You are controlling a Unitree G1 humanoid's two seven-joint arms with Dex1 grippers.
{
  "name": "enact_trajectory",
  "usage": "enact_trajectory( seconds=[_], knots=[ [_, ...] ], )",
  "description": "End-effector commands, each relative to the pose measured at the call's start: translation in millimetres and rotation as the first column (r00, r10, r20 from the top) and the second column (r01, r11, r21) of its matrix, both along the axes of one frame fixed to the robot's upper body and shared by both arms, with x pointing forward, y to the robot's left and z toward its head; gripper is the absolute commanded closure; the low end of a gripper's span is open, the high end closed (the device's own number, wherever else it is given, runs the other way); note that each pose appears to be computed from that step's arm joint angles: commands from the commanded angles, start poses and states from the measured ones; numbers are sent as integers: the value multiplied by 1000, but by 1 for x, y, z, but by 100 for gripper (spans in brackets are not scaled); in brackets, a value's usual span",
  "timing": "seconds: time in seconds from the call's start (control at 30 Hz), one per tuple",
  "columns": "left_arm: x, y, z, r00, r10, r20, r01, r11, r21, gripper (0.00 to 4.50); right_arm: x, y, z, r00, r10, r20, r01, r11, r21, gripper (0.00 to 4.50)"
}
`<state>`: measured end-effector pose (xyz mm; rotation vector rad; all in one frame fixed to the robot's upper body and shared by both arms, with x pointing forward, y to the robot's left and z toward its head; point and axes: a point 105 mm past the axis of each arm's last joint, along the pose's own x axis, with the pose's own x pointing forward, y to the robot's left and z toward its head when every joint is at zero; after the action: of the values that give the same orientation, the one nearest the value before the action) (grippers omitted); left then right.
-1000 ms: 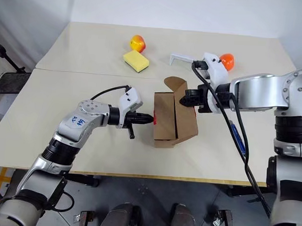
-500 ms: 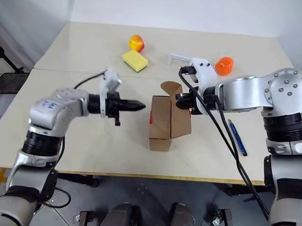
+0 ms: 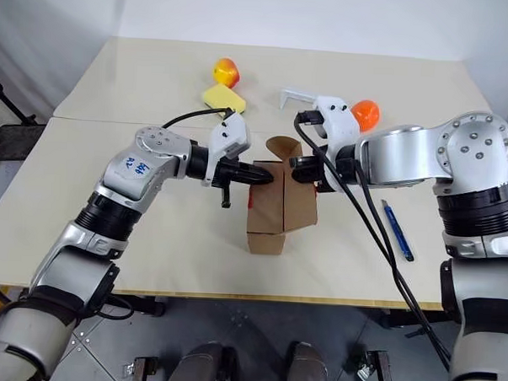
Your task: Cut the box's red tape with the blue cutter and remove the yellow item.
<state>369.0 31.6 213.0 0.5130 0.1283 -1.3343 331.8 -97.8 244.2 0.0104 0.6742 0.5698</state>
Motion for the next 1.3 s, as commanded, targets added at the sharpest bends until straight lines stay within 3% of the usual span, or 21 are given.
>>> enact_trajectory(
  seconds=[0.03, 0.37, 0.63, 0.97, 1.13, 1.3],
  knots=[
    [3, 2, -7, 997, -35, 63, 27, 993, 119, 450, -3, 4, -10, 1000, 17, -11, -18, 999, -33, 447],
    [0, 30, -32, 990, -110, 92, 73, 938, 339, 450, -8, -4, 3, 999, 50, 18, -49, 998, -48, 447],
    [-13, 66, -45, 996, -69, 49, 42, 908, 418, 450, -6, -23, 15, 1000, 7, 30, -5, 997, -72, 447],
    [-11, 70, -53, 998, 49, 27, -56, 939, 340, 450, -2, -46, -53, 989, -81, -127, 63, 989, -134, 447],
    [-8, 67, -55, 997, 73, 21, -76, 944, 321, 450, 0, -49, -70, 991, -74, -114, 58, 988, -142, 447],
    [-4, 69, -58, 992, 126, 6, -123, 953, 277, 450, 9, -58, -75, 998, -54, 21, 57, 978, -201, 447]
  ],
)
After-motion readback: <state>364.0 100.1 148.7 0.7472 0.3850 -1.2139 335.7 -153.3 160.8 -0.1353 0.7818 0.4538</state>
